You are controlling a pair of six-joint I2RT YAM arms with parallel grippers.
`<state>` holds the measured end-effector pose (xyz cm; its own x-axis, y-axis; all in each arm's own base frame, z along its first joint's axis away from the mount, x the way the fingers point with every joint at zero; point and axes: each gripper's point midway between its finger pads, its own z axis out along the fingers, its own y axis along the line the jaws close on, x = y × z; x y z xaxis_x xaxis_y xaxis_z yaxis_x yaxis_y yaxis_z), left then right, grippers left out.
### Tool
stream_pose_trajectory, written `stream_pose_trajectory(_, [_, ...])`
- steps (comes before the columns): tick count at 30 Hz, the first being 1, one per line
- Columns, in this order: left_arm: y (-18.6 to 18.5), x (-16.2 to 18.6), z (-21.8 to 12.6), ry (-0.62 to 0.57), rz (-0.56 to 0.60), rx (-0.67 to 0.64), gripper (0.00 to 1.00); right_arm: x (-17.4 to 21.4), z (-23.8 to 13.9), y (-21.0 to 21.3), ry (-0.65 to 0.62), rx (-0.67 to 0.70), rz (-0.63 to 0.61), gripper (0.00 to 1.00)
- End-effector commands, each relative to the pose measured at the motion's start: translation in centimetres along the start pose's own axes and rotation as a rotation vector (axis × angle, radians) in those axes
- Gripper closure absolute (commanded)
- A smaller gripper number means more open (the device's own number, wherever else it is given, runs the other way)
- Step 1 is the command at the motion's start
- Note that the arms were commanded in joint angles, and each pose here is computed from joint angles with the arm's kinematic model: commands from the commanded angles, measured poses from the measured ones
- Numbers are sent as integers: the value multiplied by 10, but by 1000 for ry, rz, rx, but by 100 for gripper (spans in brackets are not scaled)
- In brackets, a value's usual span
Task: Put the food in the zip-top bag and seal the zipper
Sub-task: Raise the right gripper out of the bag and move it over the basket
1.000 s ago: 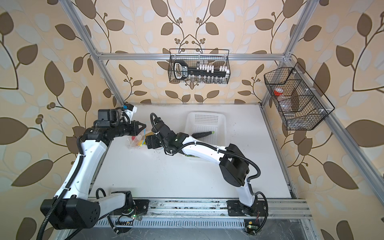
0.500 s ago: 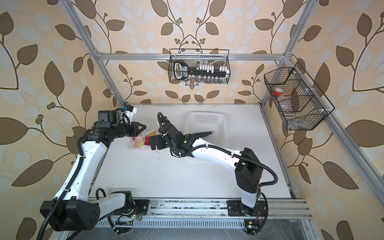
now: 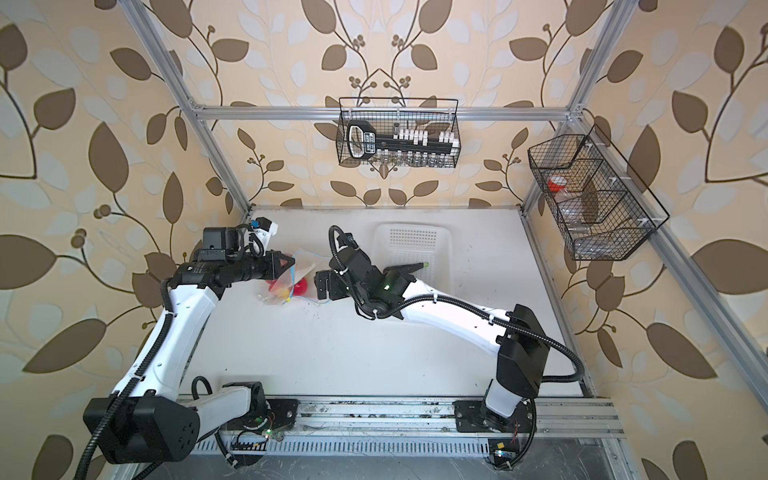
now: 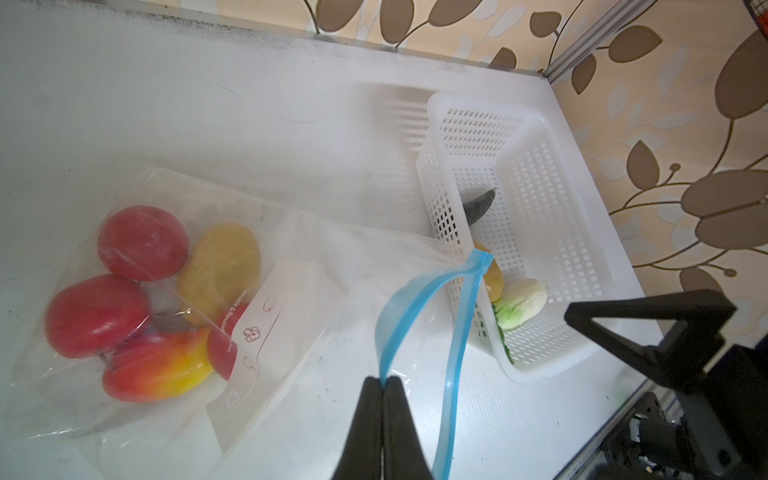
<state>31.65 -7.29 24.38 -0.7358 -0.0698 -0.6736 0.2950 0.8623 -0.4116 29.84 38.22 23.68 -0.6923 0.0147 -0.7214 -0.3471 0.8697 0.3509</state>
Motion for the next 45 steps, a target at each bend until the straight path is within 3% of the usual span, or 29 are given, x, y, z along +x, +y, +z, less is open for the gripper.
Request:
stream_pose_trajectory(1, [-4,14,1,33,38,18,100,5,-16,-33,4,139,51,0])
stream_pose_trajectory(9, [-8,20,1,16,30,38,100,17,-25,-61,28,248,122,0])
stream_pose_trajectory(13, [-10,25,3,23,23,58,100,23,-23,-72,30,259,131,0])
stream_pose_trajectory(16, [-9,28,3,24,29,55,100,36,-15,-82,99,227,137,0])
stream_pose_trajectory(32, [1,41,10,44,38,32,100,46,-3,-157,152,371,80,0])
stream_pose_trajectory(45, [12,44,17,63,21,8,100,47,27,-190,231,380,72,0])
